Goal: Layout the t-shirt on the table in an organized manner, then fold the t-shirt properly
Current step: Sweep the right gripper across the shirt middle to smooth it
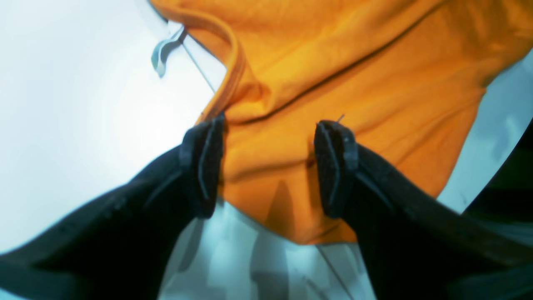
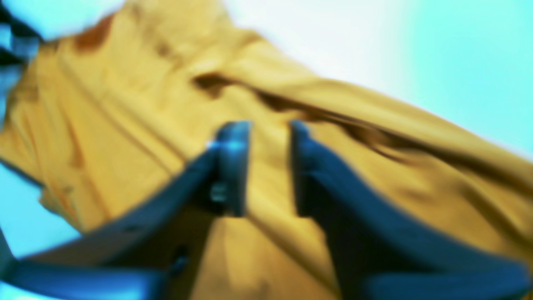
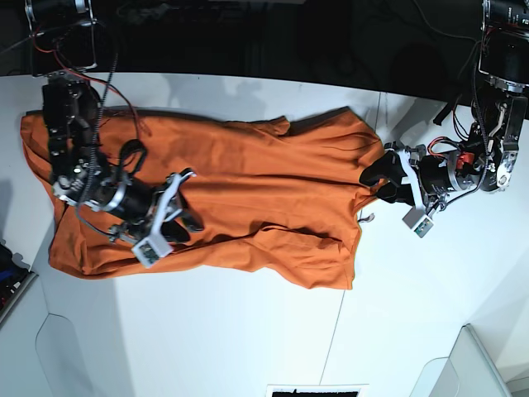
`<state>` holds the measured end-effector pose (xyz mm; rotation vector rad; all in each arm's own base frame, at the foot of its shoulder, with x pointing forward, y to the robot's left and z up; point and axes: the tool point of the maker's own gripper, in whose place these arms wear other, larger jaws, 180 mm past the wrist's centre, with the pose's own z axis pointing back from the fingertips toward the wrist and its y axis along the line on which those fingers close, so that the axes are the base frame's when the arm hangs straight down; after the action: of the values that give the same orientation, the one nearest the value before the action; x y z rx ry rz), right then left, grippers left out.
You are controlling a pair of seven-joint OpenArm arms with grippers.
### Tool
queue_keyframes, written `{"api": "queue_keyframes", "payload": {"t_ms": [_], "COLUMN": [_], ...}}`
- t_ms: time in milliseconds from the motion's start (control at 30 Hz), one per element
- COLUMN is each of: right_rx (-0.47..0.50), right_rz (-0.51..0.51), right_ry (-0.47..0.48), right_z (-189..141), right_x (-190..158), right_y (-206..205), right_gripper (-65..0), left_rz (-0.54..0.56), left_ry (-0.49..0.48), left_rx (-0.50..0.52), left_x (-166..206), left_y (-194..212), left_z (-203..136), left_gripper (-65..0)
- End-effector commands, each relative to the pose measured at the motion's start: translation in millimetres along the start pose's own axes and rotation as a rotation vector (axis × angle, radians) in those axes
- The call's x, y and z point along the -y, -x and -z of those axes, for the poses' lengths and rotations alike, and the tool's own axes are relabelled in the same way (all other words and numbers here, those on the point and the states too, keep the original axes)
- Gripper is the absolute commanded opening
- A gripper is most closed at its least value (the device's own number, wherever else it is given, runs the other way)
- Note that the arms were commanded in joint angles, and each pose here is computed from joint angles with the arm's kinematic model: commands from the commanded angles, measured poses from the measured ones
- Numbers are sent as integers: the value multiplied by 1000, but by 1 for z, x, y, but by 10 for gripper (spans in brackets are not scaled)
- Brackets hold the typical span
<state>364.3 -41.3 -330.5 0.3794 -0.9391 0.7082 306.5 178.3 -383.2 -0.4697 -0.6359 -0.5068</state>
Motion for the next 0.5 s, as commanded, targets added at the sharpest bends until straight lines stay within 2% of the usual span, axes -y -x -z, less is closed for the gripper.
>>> {"api": "queue_keyframes", "payload": {"t_ms": [0,67,167,300,467], "right_rx": [78,52,-8,-23,-100], "right_rz": [-81,-229,-373,-484,-550], "right_ry": [-17,-36,0,34,40], "right_z": [7,25,53,90,128], "right_x": [-10,-34,-46,-50,-58], "right_y": [-33,-40,-46,-59,-60], "right_gripper": [-395,-348,-337,-337,-337], "left_rz": [20,17,16,10,-17], "left_ry": [-8,-5,-4,-2,15], "left_rx": [42,43,46,34,9], "left_x": [-5,-4,-4,-3,4], "left_y": [-15,-15,-16,-9,8], "left_z": [-8,-7,-8,-8,-5], "left_gripper": [-276,-276,-276,-276,-276]}}
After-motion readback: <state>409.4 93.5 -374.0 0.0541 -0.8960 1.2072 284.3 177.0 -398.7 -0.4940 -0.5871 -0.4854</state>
